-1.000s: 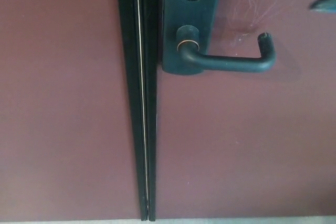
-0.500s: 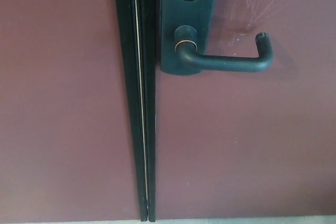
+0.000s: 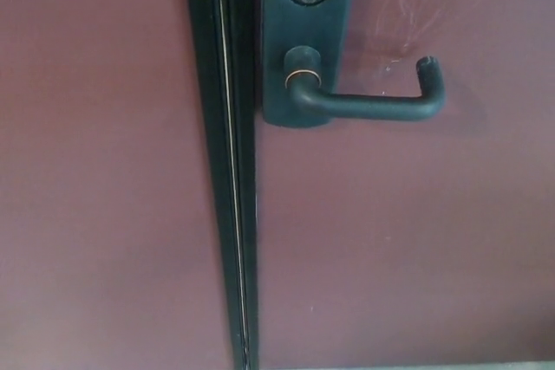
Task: The robot walks towards the door handle and put its right hand on it and twist the handle
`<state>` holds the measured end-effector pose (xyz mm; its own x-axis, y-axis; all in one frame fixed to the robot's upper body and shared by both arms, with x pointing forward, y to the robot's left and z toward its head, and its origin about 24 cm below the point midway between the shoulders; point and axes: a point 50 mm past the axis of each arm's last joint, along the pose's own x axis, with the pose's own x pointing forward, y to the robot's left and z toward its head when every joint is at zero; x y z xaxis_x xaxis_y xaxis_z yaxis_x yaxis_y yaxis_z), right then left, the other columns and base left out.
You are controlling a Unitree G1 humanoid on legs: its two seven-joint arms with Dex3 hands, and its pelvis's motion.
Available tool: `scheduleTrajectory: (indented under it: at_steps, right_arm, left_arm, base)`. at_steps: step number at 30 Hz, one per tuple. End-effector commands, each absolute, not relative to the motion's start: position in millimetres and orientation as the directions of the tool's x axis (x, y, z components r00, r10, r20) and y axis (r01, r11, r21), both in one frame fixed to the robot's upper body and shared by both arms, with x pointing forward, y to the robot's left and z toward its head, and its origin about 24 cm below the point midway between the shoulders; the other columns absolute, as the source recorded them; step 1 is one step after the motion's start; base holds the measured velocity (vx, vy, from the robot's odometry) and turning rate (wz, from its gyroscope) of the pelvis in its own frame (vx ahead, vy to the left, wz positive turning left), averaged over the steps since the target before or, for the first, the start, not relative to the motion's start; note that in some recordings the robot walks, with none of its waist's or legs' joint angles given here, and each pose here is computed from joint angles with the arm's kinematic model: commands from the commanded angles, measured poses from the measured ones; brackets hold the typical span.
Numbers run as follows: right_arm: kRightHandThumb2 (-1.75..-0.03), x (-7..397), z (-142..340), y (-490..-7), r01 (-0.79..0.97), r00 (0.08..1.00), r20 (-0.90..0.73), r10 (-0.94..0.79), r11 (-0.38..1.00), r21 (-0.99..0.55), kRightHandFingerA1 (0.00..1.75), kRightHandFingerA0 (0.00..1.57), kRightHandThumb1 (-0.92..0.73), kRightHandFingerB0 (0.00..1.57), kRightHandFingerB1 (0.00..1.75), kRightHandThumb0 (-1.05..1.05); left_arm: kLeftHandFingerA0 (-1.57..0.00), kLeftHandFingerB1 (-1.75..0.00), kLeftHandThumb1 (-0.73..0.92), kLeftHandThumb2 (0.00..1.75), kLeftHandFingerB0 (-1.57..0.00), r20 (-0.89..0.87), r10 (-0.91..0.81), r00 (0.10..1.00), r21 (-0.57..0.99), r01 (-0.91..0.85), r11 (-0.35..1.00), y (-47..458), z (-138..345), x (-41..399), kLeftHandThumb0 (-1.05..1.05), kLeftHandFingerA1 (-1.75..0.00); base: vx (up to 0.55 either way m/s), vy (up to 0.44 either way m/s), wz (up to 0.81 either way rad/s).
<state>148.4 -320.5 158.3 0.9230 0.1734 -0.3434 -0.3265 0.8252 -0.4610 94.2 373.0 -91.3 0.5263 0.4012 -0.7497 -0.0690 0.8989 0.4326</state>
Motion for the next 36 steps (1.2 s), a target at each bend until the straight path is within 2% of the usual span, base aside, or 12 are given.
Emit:
scheduleTrajectory:
  at_steps: [1,4,7,8,9,13,14,18,21,22,29,36]
  right_arm:
    - [-0.93,125.0,31.5,-327.2,-0.244,0.789,-0.606,-0.101,0.854,-0.46,0.49,0.01,-0.36,0.0,0.47,-0.34]
    - [-0.95,136.8,-46.3,-318.0,-0.197,0.671,-0.729,-0.134,0.916,-0.35,0.48,0.0,-0.39,0.0,0.46,-0.34]
    - [-0.95,137.6,-50.6,-317.7,-0.199,0.666,-0.733,-0.136,0.915,-0.351,0.48,0.0,-0.39,0.0,0.46,-0.34]
    - [-0.59,133.8,-81.7,-307.3,-0.184,0.583,-0.797,-0.159,0.93,-0.32,0.3,0.2,-0.61,0.16,0.27,-0.6]
    - [-0.95,130.6,-94.3,-302.4,-0.175,0.543,-0.822,-0.169,0.935,-0.308,0.48,0.01,-0.39,0.01,0.47,-0.33]
    - [-0.95,130.1,-100.4,-301.2,-0.173,0.531,-0.829,-0.176,0.935,-0.31,0.48,0.01,-0.39,0.01,0.47,-0.33]
    - [-0.59,104.1,-130.2,-285.9,-0.143,0.418,-0.881,-0.222,0.942,-0.305,0.29,0.21,-0.62,0.19,0.27,-0.63]
    - [-0.59,104.6,-131.9,-286.1,-0.145,0.418,-0.88,-0.226,0.94,-0.31,0.29,0.21,-0.62,0.19,0.27,-0.63]
    - [-0.58,88.5,-143.8,-275.6,-0.079,0.382,-0.896,-0.226,0.958,-0.275,0.31,0.27,-0.62,0.21,0.27,-0.64]
    - [-0.79,79.0,-147.0,-275.9,-0.057,0.355,-0.908,-0.221,0.965,-0.257,0.41,0.21,-0.52,0.16,0.38,-0.68]
    - [-0.78,69.7,-148.0,-284.4,0.118,0.345,-0.911,-0.224,0.974,-0.194,0.42,0.24,-0.51,0.14,0.38,-0.63]
    - [-0.76,69.6,-148.8,-285.2,0.132,0.344,-0.907,-0.244,0.969,-0.211,0.42,0.24,-0.49,0.14,0.37,-0.6]
  left_arm:
    - [-0.49,-0.4,0.7,0.6,-0.41,-0.76,0.378,0.529,0.422,-0.042,0.906,370.0,-93.5,90.0,-0.08,-0.45]
    - [-0.49,-0.4,0.7,0.6,-0.41,-0.751,0.374,0.544,0.419,-0.046,0.907,371.9,-91.0,90.7,-0.07,-0.45]
    - [-0.49,-0.4,0.7,0.6,-0.41,-0.751,0.375,0.544,0.419,-0.046,0.907,371.9,-91.0,90.7,-0.07,-0.45]
    - [-0.48,-0.4,0.7,0.6,-0.41,-0.751,0.376,0.543,0.421,-0.046,0.906,371.5,-91.2,90.6,-0.07,-0.45]
    - [-0.48,-0.4,0.7,0.6,-0.4,-0.751,0.377,0.541,0.415,-0.057,0.908,371.3,-91.6,90.8,-0.08,-0.45]
    - [-0.48,-0.4,0.7,0.6,-0.4,-0.752,0.378,0.541,0.413,-0.061,0.909,371.2,-91.7,90.8,-0.08,-0.45]
    - [-0.48,-0.4,0.7,0.6,-0.4,-0.755,0.374,0.538,0.411,-0.056,0.91,371.7,-91.4,92.1,-0.08,-0.45]
    - [-0.48,-0.4,0.7,0.6,-0.4,-0.755,0.374,0.538,0.411,-0.056,0.91,371.7,-91.4,92.1,-0.08,-0.45]
    - [-0.47,-0.4,0.7,0.6,-0.39,-0.745,0.376,0.551,0.401,-0.08,0.913,371.5,-89.7,98.8,-0.09,-0.44]
    - [-0.48,-0.4,0.7,0.6,-0.39,-0.738,0.378,0.559,0.406,-0.08,0.91,371.6,-88.5,103.0,-0.09,-0.45]
    - [-0.49,-0.4,0.69,0.6,-0.4,-0.728,0.393,0.562,0.41,-0.102,0.906,370.2,-88.4,109.4,-0.1,-0.45]
    - [-0.49,-0.4,0.7,0.6,-0.4,-0.732,0.389,0.559,0.403,-0.105,0.909,369.1,-89.1,111.1,-0.09,-0.45]
  base:
    - [0.0,0.0,0.0]
    - [0.0,0.0,0.0]
    - [0.0,0.0,0.0]
    - [0.0,0.0,0.0]
    - [0.0,0.0,0.0]
    - [0.0,0.0,0.0]
    - [0.0,0.0,0.0]
    - [0.0,0.0,0.0]
    - [0.0,0.0,0.0]
    - [0.0,0.0,0.0]
    - [0.0,0.0,0.0]
    - [0.0,0.0,0.0]
